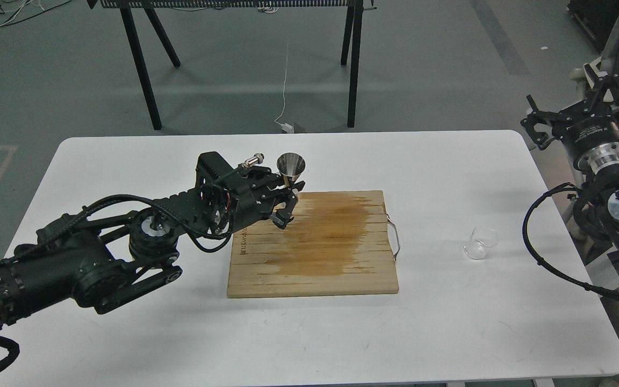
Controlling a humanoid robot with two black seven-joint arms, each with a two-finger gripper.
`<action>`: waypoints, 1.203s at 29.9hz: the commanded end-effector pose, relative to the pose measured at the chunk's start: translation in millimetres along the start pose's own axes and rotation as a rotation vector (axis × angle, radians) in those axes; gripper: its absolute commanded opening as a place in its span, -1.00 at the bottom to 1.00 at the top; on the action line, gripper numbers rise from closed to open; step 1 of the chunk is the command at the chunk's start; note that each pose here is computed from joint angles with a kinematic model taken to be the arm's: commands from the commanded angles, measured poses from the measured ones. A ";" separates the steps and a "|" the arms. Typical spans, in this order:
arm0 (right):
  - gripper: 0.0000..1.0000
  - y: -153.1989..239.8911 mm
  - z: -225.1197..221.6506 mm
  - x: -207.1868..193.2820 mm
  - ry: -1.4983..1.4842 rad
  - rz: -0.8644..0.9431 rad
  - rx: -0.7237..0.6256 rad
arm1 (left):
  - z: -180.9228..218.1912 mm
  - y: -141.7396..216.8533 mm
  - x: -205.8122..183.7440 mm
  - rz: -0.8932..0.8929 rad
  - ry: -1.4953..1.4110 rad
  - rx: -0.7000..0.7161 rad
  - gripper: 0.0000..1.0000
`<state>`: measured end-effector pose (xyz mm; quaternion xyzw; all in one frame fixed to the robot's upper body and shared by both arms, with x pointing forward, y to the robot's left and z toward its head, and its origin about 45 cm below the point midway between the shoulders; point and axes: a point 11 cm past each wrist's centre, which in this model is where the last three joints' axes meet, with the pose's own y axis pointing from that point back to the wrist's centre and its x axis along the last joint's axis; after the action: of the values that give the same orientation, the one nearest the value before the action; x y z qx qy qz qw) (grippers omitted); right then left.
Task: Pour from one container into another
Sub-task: 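Carry the jigger onto the cutting board and set it upright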
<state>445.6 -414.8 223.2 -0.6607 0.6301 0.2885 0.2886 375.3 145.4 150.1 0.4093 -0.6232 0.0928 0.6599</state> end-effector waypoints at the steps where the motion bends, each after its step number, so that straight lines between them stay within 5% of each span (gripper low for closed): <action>1: 0.98 0.3 0.8 0.4 -0.001 0.001 -0.001 | 13.0 -12.8 -7.5 -0.012 0.015 -0.026 -0.96; 24: 0.98 -1.1 3.5 -0.7 0.001 0.011 -0.008 | 93.6 -67.4 -14.8 0.002 0.116 -0.113 -0.95; 36: 0.98 -1.4 4.2 -1.1 0.004 0.011 -0.011 | 70.4 -63.1 -46.8 -0.053 0.085 -0.046 -0.89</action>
<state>446.4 -411.1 220.4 -0.6588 0.6331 0.2930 0.2816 355.4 70.6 81.7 0.3987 -0.5824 0.0894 0.7028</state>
